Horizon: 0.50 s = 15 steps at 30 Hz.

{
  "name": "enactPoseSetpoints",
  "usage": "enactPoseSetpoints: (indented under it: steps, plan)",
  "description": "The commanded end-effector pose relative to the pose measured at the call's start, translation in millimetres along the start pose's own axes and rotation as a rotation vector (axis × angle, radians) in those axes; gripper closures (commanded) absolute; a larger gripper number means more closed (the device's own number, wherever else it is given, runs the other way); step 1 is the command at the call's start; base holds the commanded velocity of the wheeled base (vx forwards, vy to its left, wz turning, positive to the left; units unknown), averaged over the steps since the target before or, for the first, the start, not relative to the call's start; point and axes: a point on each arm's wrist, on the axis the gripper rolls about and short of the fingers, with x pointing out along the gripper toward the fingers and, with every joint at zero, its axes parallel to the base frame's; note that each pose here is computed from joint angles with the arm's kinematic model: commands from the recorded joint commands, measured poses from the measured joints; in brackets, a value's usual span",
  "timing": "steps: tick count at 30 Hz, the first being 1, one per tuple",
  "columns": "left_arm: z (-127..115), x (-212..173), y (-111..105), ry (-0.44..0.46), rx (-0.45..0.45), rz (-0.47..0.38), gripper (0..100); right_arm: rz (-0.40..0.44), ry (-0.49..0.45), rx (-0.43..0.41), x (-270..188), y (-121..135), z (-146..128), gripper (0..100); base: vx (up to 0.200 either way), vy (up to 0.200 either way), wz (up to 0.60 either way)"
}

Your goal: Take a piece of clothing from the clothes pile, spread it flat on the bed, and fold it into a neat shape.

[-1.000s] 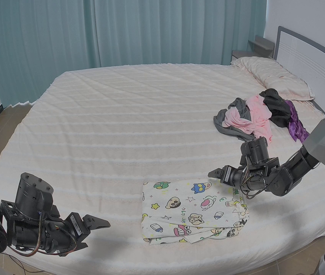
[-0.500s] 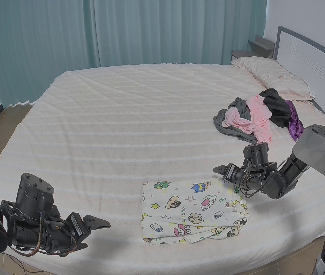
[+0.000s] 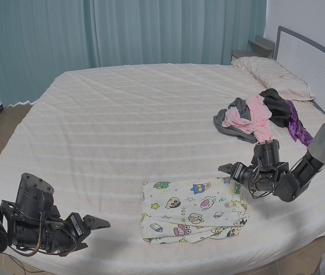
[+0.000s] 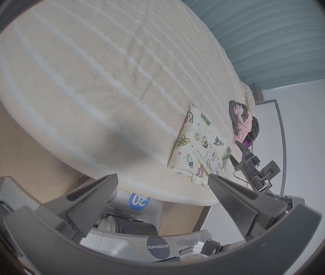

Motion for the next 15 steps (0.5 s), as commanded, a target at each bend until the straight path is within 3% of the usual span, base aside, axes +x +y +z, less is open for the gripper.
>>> enactPoseSetpoints:
  steps: [1, 4, 10, 15]
  plan:
    - [0, 0, 0, 0.001, 0.0, 0.001, 0, 0.005, 0.014, -0.014, -11, 4, -7, 0, 0.0, 0.0, 0.0]
    - [0, 0, 0, 0.001, 0.0, 0.001, 0, 0.0, 0.006, -0.015, -13, 4, -8, 0, 0.0, 0.0, 0.0]
    - [0, 1, 0, 0.001, -0.001, 0.003, 0, 0.044, -0.107, -0.025, -27, 3, -1, 0, 0.0, 0.0, 0.0]
    - [0, 1, 0, 0.002, 0.0, 0.003, 0, 0.036, -0.103, -0.039, -33, 0, -3, 0, 0.0, 0.0, 0.0]
